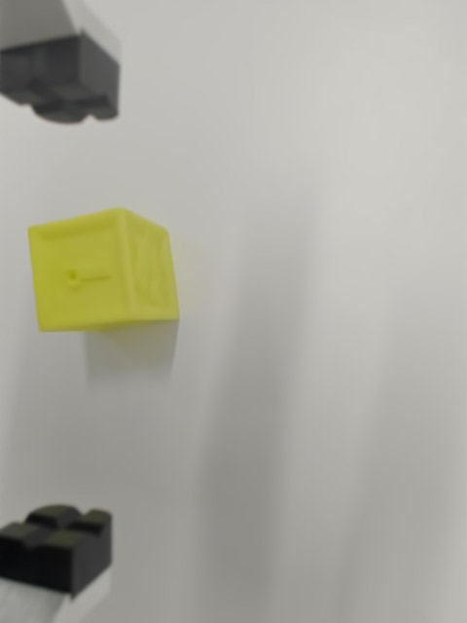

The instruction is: Pick yellow cube

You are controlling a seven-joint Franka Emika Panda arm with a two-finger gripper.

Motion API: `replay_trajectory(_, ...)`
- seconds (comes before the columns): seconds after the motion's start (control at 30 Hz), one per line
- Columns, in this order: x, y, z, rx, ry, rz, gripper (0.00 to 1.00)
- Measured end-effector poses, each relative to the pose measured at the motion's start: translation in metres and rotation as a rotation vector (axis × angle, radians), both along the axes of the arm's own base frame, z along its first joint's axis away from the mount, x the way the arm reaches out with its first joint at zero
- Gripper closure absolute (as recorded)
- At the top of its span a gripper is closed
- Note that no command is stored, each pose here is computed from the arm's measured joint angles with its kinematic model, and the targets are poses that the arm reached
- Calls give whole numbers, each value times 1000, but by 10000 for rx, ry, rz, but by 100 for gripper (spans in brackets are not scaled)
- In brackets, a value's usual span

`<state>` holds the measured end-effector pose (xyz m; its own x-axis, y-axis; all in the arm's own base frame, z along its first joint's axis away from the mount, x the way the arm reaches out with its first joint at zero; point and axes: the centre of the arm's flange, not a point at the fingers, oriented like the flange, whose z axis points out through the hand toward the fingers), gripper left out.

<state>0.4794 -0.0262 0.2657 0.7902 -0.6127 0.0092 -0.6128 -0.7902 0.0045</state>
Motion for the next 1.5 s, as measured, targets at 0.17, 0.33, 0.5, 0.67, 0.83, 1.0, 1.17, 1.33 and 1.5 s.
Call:
replay_trajectory(0.17, -10, 1, -13, 9, 8, 225, 0)
replay_trajectory(0.33, -20, 2, -25, 19, 9, 449, 0)
replay_trajectory(0.5, -29, 2, -38, 29, 22, 670, 0)
replay_trajectory(0.67, -39, 3, -50, 38, 29, 892, 0)
replay_trajectory(0.83, -49, 4, -63, 48, 37, 1117, 0)
replay_trajectory(1.0, -59, 5, -75, 57, 42, 1341, 0)
replay_trajectory(1.17, -69, 6, -88, 66, 47, 1562, 0)
replay_trajectory(1.33, -78, 7, -100, 75, 53, 1779, 0)
replay_trajectory(1.5, -81, 7, -111, 78, 62, 1824, 0)
